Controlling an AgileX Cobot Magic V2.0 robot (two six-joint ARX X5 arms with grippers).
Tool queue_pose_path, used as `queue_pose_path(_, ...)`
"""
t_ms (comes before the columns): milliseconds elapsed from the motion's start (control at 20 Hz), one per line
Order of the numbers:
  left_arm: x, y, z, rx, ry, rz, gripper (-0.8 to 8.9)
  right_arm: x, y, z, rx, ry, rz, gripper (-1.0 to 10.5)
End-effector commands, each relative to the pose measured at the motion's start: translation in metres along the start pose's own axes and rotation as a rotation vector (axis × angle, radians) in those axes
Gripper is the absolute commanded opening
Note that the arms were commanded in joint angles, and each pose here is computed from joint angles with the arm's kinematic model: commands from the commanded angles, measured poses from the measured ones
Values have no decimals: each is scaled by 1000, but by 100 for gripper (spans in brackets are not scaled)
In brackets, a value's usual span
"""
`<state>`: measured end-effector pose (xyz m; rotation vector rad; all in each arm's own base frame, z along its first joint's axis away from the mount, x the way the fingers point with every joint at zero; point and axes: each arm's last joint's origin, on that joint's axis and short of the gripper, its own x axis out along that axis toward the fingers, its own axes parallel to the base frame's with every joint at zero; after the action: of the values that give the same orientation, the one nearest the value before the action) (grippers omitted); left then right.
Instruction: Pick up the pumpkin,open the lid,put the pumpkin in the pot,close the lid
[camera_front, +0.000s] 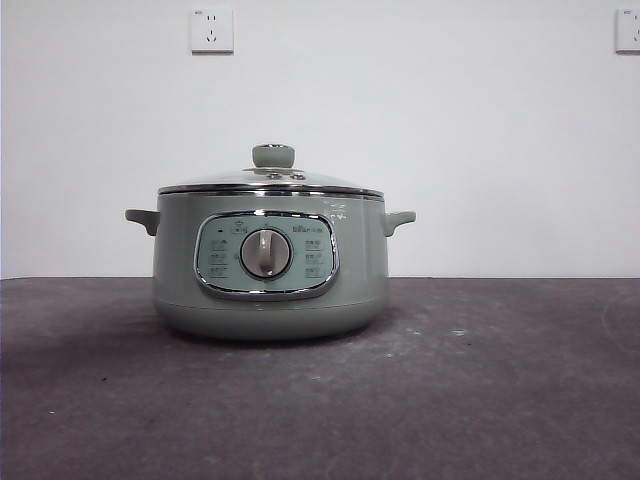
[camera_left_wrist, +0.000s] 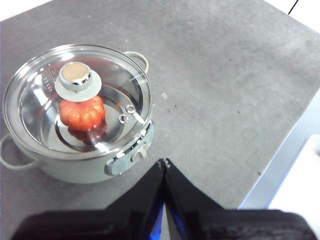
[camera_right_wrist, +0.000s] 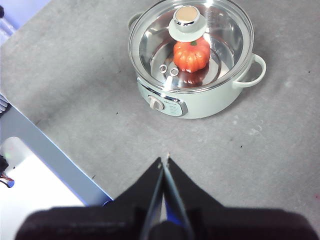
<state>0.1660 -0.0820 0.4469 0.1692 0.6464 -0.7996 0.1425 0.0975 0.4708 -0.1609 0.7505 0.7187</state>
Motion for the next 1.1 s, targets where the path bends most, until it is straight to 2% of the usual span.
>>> queue_pose_path(50, 0, -1, -1, 4, 12, -6, -4, -3, 0, 0, 5, -15, -3, 1)
queue_pose_path(350, 0, -1, -1, 9, 15, 0, -4, -3, 0, 0, 5, -15, -3, 1)
queue_pose_path(450, 0, 1, 1, 21, -8, 47, -4, -3, 0, 0, 5, -16, -3, 1)
queue_pose_path(700, -42, 19, 2, 62, -256, 266, -4, -3, 0, 0, 5, -16, -3, 1)
queue_pose_path(800, -58, 21, -12, 73, -369, 351, -4, -3, 0, 0, 5, -17, -3, 1)
queue_pose_path(950, -60, 24, -53, 79, -547, 523, -4, -3, 0, 0, 5, -17, -3, 1)
queue_pose_path(1100, -41, 25, -108, 72, -596, 664, -4, -4, 1, 0, 5, -18, -3, 1)
